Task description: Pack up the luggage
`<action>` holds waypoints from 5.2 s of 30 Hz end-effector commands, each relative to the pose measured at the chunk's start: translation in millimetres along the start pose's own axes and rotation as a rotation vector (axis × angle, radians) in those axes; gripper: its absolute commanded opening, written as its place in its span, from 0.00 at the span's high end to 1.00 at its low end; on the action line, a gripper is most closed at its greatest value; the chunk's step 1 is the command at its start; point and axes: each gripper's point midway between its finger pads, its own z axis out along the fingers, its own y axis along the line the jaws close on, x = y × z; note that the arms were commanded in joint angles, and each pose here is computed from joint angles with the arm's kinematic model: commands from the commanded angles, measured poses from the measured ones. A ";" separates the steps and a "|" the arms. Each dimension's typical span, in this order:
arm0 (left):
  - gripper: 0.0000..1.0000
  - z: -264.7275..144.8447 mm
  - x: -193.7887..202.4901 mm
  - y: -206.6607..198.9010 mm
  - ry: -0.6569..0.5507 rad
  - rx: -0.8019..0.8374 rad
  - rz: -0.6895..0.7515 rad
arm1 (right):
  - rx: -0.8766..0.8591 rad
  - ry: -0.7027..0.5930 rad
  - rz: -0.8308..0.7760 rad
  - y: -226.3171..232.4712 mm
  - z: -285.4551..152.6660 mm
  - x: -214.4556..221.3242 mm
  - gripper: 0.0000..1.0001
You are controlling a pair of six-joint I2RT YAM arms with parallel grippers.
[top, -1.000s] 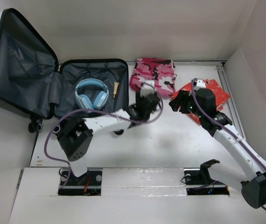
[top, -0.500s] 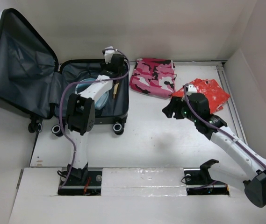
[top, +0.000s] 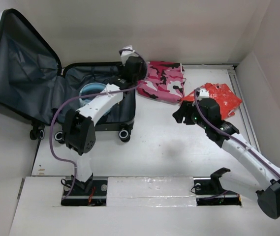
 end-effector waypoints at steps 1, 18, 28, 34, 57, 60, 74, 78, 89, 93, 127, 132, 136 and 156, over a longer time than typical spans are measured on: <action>0.32 -62.7 -28.0 -98.4 -0.047 0.297 -0.108 | -0.015 -0.150 -0.004 9.8 -20.7 -31.0 0.34; 0.32 23.0 153.7 -157.7 0.298 0.231 -0.944 | -0.138 -0.295 -0.039 31.0 -114.3 -52.9 0.26; 0.32 35.5 180.8 -111.9 0.250 -0.049 -0.934 | -0.258 -0.261 -0.071 47.0 -127.2 -36.6 0.25; 0.35 39.3 194.9 -88.8 0.238 -0.189 -0.894 | -0.283 -0.296 -0.085 50.0 -145.3 -39.2 0.25; 0.41 65.2 234.2 -33.9 0.268 -0.477 -0.740 | -0.387 -0.292 -0.119 70.1 -165.8 -41.5 0.25; 0.42 66.6 229.6 -31.6 0.279 -0.495 -0.727 | -0.387 -0.292 -0.119 70.1 -165.8 -41.5 0.25; 1.00 97.5 214.2 -46.6 0.285 -0.350 -0.650 | -0.393 -0.351 -0.121 75.2 -190.4 -58.1 0.25; 1.00 95.3 183.2 -58.1 0.223 -0.235 -0.536 | -0.396 -0.359 -0.122 75.4 -193.2 -58.5 0.25; 1.00 45.8 49.3 -129.6 0.264 0.272 -0.148 | -0.474 -0.360 -0.125 91.3 -183.6 -63.6 0.25; 1.00 16.9 5.7 -122.5 0.217 0.317 -0.073 | -0.483 -0.374 -0.119 94.1 -183.3 -68.4 0.25; 1.00 -63.2 -201.3 125.4 -0.120 0.171 -0.034 | -0.525 -0.354 -0.141 107.4 -179.0 -76.2 0.25; 1.00 -34.5 -170.5 185.4 -0.033 0.204 -0.074 | -0.507 -0.344 -0.144 102.4 -174.8 -70.6 0.25; 1.00 -8.5 -109.8 220.4 0.113 0.117 -0.095 | -0.507 -0.344 -0.144 101.9 -172.7 -69.7 0.25; 0.33 -117.2 -118.0 60.6 -0.276 -0.043 -0.210 | -0.346 -0.392 -0.087 80.7 -167.8 -90.7 0.22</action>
